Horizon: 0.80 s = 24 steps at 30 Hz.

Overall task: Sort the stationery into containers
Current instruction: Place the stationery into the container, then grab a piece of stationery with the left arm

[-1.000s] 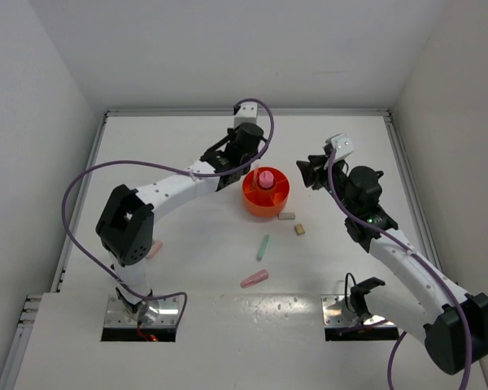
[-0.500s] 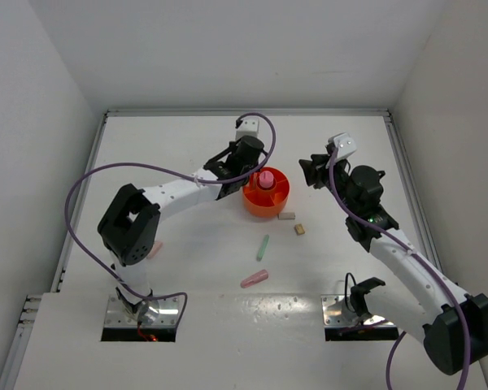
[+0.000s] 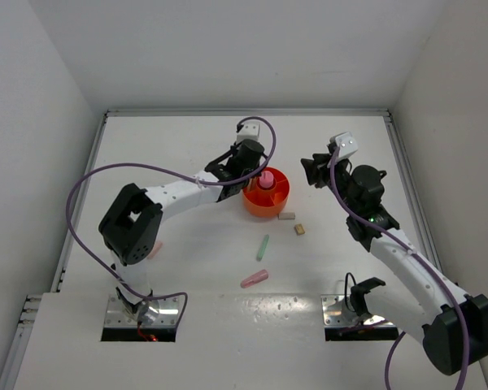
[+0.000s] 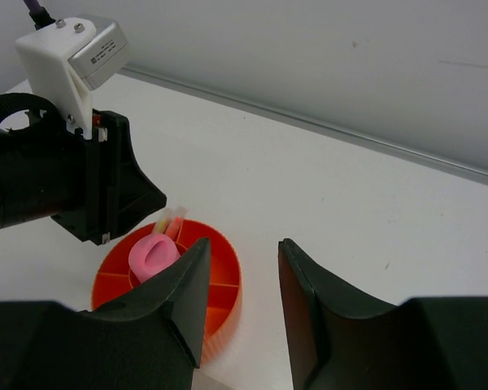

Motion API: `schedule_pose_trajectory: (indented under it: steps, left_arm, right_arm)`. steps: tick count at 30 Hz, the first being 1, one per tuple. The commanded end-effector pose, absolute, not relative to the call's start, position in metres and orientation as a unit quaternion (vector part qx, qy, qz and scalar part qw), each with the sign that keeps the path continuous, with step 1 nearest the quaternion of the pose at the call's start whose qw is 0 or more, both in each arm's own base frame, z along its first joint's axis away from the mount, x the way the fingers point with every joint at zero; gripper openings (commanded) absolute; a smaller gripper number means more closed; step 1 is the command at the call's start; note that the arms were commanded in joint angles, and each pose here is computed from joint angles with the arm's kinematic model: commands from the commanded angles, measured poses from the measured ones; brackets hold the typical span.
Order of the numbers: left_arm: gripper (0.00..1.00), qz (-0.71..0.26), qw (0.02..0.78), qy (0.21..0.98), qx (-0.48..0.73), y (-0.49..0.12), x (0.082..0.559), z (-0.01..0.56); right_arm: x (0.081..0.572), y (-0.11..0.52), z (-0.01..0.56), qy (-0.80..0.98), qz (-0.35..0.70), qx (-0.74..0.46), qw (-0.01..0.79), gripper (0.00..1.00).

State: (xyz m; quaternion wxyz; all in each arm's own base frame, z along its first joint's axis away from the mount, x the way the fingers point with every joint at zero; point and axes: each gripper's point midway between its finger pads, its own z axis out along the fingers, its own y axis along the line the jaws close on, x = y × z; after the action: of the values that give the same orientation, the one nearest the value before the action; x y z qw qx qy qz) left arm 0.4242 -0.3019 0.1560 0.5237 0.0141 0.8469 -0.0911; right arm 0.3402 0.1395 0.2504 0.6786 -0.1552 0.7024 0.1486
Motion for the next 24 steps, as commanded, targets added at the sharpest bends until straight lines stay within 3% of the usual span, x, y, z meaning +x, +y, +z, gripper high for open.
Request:
schedule_pose_trajectory:
  steps: [1,3,5,7,8,10,11,12,13,15,16,18,19,21,23,24]
  left_arm:
    - [0.32,-0.109,0.533,0.839,0.014,-0.309,0.423,0.166]
    - [0.32,-0.112,0.543,0.832,-0.001,-0.304,0.421,0.179]
    - [0.22,-0.119,0.556,0.822,-0.021,-0.296,0.418,0.198]
    - [0.09,-0.115,0.570,0.810,-0.076,-0.276,0.412,0.215]
    - [0.00,-0.132,0.565,0.802,-0.140,-0.260,0.399,0.236]
    - [0.00,-0.123,0.550,0.804,-0.189,-0.237,0.382,0.234]
    - [0.09,-0.115,0.540,0.807,-0.210,-0.222,0.377,0.231]
    - [0.32,-0.112,0.506,0.824,-0.227,-0.207,0.358,0.215]
    - [0.43,-0.102,0.491,0.832,-0.240,-0.193,0.352,0.205]
    - [0.63,-0.071,0.444,0.851,-0.271,-0.161,0.319,0.175]
    - [0.73,-0.058,0.432,0.852,-0.291,-0.145,0.308,0.165]
    - [0.74,-0.046,0.409,0.846,-0.339,-0.116,0.277,0.144]
    - [0.78,-0.016,0.384,0.849,-0.363,-0.097,0.256,0.132]
    - [0.78,-0.021,0.369,0.824,-0.428,-0.082,0.237,0.128]
    - [0.79,0.012,0.351,0.823,-0.447,-0.065,0.215,0.121]
    - [0.79,0.028,0.355,0.820,-0.448,-0.056,0.212,0.122]
  right_arm:
    - [0.341,0.138,0.272,0.678,0.154,-0.145,0.704,0.39]
    - [0.341,0.138,0.272,0.678,0.154,-0.145,0.704,0.39]
    - [0.340,0.140,0.272,0.677,0.157,-0.149,0.704,0.39]
    - [0.342,0.136,0.270,0.679,0.148,-0.152,0.702,0.48]
    - [0.340,0.137,0.267,0.684,0.148,-0.160,0.696,0.67]
    - [0.340,0.140,0.273,0.684,0.144,-0.178,0.692,0.84]
    - [0.338,0.146,0.271,0.688,0.153,-0.199,0.681,0.79]
    - [0.333,0.155,0.270,0.692,0.163,-0.234,0.663,0.16]
    - [0.330,0.159,0.271,0.691,0.168,-0.251,0.657,0.00]
    - [0.311,0.179,0.260,0.677,0.206,-0.333,0.623,0.00]
    - [0.300,0.187,0.253,0.672,0.224,-0.367,0.602,0.17]
    - [0.276,0.202,0.251,0.639,0.266,-0.435,0.576,0.82]
    - [0.266,0.205,0.233,0.652,0.286,-0.454,0.536,1.00]
    - [0.244,0.218,0.235,0.602,0.318,-0.529,0.507,1.00]
    - [0.223,0.223,0.215,0.601,0.361,-0.557,0.445,0.68]
    - [0.223,0.225,0.219,0.587,0.363,-0.572,0.444,0.47]
